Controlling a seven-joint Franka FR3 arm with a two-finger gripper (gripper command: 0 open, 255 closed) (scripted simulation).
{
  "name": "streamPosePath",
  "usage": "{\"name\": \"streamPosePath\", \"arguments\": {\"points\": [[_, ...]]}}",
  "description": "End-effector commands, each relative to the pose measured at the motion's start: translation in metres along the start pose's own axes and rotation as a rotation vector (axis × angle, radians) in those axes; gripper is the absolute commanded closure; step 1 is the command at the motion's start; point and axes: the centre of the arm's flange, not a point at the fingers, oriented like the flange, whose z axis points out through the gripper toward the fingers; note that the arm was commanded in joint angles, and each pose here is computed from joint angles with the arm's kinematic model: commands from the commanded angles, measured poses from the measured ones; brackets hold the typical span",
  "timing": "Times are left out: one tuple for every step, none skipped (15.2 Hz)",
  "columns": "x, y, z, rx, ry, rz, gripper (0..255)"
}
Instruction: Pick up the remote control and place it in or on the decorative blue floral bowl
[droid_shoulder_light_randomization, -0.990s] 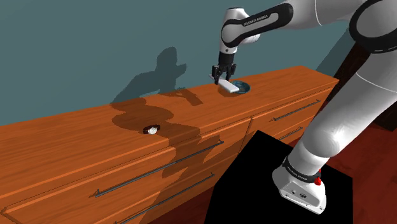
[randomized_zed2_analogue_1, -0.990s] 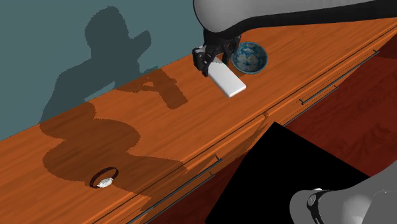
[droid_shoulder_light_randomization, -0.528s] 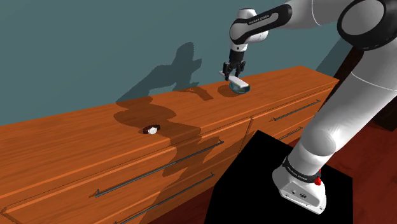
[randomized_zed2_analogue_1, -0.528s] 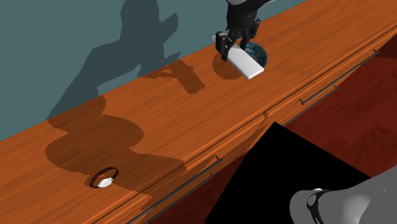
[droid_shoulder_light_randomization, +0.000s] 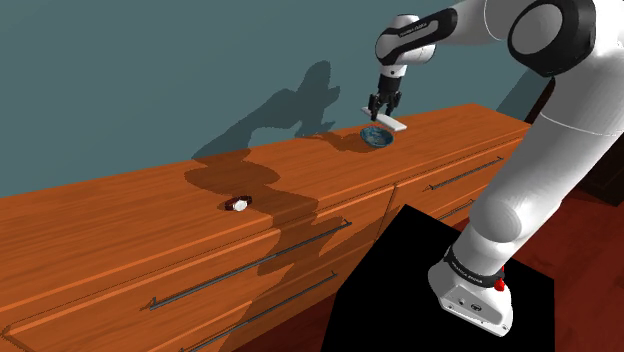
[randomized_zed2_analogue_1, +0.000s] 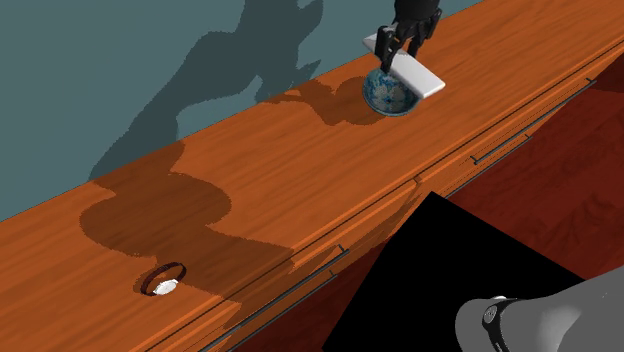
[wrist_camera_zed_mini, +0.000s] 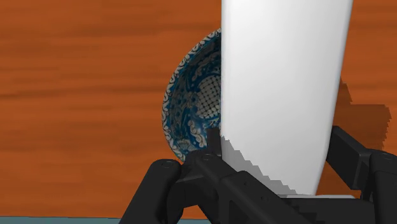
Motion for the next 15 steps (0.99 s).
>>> {"name": "streamPosePath", "arguments": {"points": [[0.002,0.007,0.003,0.000,0.001,-0.002,255],[0.002,0.007,0.009,0.000,0.001,-0.002,255],[0.002,0.007,0.014,0.000,0.001,-0.002,255],[0.002,0.007,0.019,0.000,0.001,-0.002,255],[0.002,0.007,0.025,0.000,0.001,-0.002,255],[0.002,0.007,0.030,0.000,0.001,-0.002,255],[0.002,0.007,0.035,0.000,0.001,-0.002,255],[0.002,0.007,0.040,0.000,0.001,-0.002,255],[0.002,0.007,0.046,0.000,0.001,-0.002,255],[0.002,0.007,0.051,0.000,0.001,-0.002,255],[0.002,0.007,0.056,0.000,0.001,-0.002,255],[0.003,0.007,0.062,0.000,0.001,-0.002,255],[0.003,0.007,0.071,0.000,0.001,-0.002,255],[0.003,0.007,0.071,0.000,0.001,-0.002,255],[0.003,0.007,0.071,0.000,0.001,-0.002,255]]}}
